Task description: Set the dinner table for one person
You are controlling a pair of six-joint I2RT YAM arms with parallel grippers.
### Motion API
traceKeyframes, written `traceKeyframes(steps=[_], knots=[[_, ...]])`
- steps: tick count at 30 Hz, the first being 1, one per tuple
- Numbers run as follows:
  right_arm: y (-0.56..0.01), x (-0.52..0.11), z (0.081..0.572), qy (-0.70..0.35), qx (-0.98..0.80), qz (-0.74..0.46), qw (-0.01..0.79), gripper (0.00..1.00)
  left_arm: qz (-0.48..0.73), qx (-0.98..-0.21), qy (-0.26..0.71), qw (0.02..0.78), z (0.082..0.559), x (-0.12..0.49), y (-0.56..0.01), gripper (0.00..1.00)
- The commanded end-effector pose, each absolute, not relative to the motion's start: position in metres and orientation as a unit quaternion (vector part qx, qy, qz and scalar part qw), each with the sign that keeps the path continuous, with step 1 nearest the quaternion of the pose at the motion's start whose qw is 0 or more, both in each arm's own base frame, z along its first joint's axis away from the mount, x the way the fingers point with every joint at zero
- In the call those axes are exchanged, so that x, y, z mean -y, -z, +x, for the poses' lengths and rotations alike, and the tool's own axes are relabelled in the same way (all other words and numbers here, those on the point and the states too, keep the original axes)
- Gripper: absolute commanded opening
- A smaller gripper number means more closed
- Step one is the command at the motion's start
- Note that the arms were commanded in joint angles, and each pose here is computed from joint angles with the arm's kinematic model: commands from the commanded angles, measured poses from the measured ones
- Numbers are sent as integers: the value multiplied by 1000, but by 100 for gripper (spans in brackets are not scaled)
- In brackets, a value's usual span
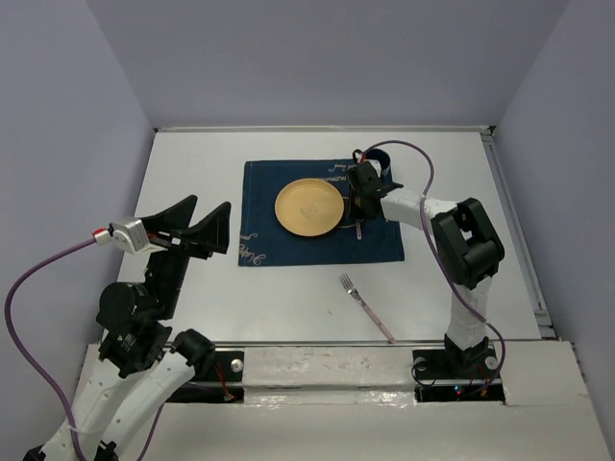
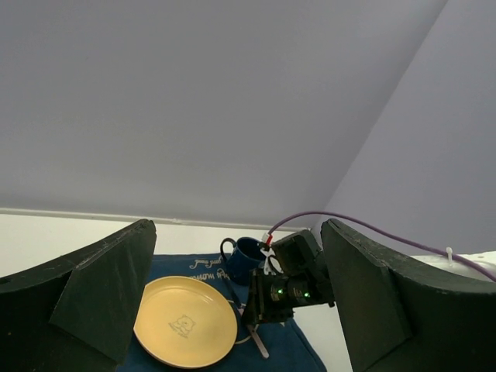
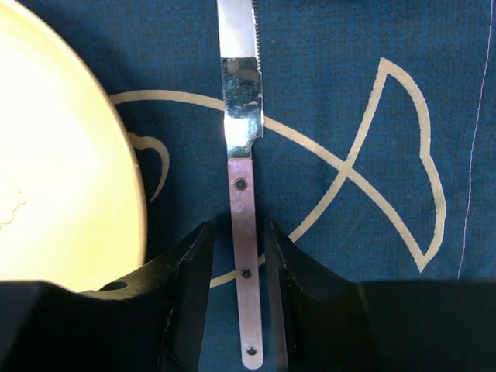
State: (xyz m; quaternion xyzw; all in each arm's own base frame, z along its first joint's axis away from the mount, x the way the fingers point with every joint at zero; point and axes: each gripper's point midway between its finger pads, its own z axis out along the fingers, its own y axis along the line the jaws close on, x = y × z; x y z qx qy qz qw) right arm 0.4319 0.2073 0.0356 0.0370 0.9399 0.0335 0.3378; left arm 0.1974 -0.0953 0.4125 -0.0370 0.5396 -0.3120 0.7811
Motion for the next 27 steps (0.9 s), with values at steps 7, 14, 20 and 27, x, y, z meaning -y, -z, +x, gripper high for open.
traceKeyframes(steps=[7, 14, 20, 27], knots=[[-113, -236, 375, -130, -916, -46, 378, 48, -39, -520, 316, 793, 196, 94, -422, 99], [-86, -231, 230, -159, -944, -107, 268, 58, -41, -519, 315, 794, 195, 92, -423, 99], [-64, -205, 150, -141, -969, -98, 179, 64, -39, -516, 316, 795, 194, 92, -425, 99], [-48, -185, 125, -89, -983, -85, 138, 63, -39, -516, 316, 795, 194, 92, -425, 99]])
